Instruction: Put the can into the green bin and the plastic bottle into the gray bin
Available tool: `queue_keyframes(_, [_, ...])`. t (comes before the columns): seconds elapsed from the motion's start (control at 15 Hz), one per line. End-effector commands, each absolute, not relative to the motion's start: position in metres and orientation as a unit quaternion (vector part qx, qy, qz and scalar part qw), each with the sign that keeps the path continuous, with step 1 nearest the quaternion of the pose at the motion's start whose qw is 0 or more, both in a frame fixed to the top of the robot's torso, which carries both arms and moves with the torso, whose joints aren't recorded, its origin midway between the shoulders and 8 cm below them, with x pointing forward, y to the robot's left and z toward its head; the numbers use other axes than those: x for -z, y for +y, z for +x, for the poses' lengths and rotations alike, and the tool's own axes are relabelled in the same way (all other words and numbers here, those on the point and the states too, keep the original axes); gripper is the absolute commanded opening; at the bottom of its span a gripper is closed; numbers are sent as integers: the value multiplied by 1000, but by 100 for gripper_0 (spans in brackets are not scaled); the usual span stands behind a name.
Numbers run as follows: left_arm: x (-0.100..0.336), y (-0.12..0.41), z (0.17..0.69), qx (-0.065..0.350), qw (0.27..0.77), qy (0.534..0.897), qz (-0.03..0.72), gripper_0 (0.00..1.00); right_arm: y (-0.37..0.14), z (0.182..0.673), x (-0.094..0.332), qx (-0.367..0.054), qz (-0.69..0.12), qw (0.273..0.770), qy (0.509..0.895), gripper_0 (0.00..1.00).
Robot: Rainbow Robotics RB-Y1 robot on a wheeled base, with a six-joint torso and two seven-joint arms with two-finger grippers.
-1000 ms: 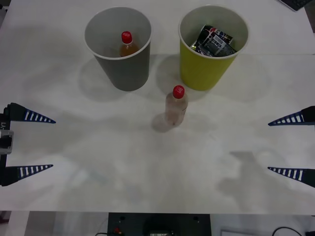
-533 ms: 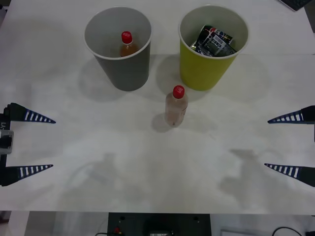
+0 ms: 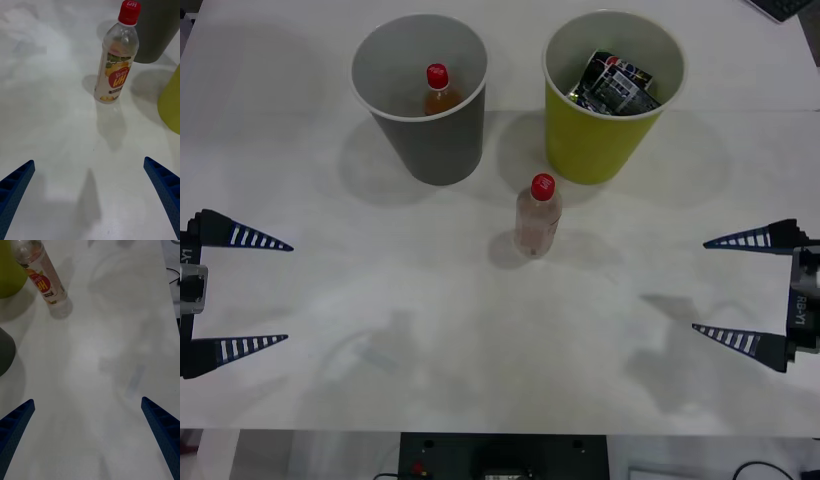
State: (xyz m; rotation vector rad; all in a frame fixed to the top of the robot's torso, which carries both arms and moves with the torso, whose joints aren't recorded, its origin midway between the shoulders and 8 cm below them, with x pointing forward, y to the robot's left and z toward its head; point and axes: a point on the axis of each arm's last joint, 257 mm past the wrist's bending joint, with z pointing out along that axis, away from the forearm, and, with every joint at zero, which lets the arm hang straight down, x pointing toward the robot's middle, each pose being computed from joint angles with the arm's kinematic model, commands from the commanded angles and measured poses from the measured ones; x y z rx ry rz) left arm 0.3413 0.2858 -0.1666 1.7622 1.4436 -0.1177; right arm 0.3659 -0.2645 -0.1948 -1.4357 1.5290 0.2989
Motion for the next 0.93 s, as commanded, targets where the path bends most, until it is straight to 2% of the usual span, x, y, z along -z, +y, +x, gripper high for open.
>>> queue_keyframes(0.07, [167,286,341,47,417,575,702,98,-257,375,202,-124,-591,506,615,100])
queue_keyframes(0.47, [167,286,341,47,417,575,702,98,-241,398,221,-162,-573,542,592,100])
queue_keyframes(0.93, [167,286,341,47,417,575,702,98,-203,423,223,-208,-523,586,583,100])
